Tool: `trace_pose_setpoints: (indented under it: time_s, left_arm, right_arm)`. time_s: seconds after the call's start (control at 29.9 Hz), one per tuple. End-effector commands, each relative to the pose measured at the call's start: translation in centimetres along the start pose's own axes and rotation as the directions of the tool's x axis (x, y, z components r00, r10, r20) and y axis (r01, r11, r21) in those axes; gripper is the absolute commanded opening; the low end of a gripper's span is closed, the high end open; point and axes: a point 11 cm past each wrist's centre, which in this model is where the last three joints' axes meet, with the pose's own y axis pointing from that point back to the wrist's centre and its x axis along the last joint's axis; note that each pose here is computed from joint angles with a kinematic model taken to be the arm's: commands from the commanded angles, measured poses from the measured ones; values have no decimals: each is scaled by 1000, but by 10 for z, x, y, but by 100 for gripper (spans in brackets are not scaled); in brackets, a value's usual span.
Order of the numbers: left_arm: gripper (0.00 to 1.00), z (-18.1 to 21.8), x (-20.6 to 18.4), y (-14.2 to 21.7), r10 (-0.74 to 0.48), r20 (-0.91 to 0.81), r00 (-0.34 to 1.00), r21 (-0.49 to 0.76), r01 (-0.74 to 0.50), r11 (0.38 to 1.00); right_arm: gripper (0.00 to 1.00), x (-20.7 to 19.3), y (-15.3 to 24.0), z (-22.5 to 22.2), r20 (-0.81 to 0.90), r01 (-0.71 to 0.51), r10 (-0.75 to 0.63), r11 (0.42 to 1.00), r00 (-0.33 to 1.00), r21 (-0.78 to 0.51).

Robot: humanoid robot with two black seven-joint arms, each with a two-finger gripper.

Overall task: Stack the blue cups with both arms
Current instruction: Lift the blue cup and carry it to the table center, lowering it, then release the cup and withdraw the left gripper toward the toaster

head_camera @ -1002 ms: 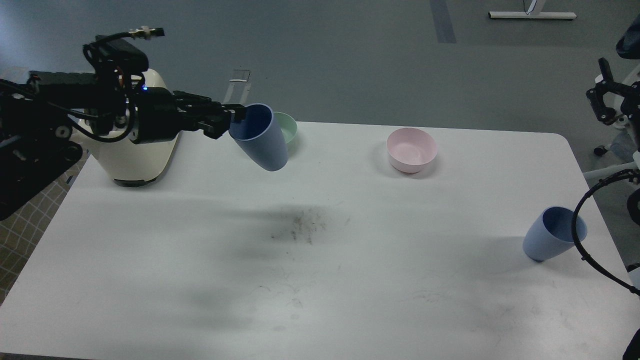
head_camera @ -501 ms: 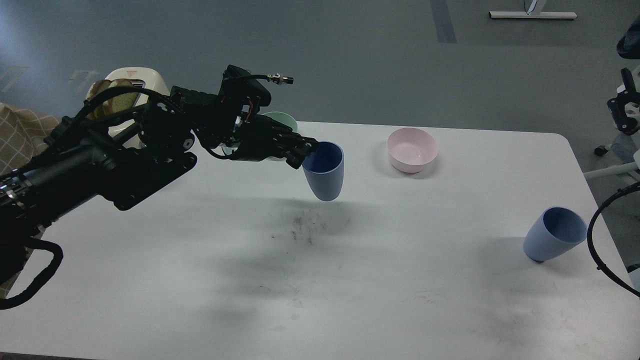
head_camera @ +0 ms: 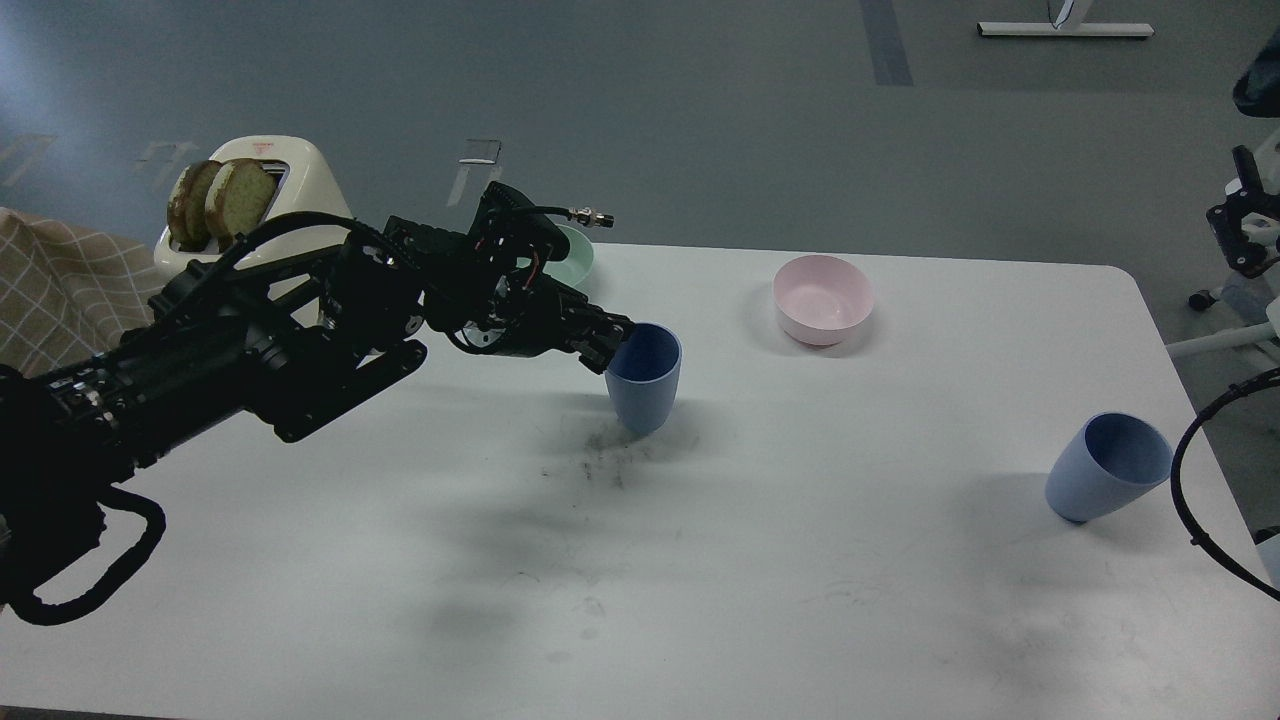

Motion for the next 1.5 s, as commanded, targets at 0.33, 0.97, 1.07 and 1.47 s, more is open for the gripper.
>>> trace_pose_setpoints:
  time_s: [0.33, 0.97, 1.07, 1.47]
  left_arm:
    - [0, 8, 0, -6, -1, 0, 1000, -8, 1, 1000]
    - [83, -10, 18, 22, 172, -161, 972, -27, -178, 984]
    - [95, -22, 37, 40, 305, -341, 889, -18, -331, 944]
    - [97, -78, 119, 149, 474, -869, 142, 154, -833, 532]
  right_arm:
    - [100, 0, 0, 1, 0, 1, -1, 1000, 1000, -2]
    - [100, 10, 8, -9, -34, -19, 19, 1000, 999, -7]
    - [100, 10, 7, -16, -58, -17, 16, 1000, 998, -4]
    - [99, -25, -2, -95, -479, 85, -103, 995, 872, -59]
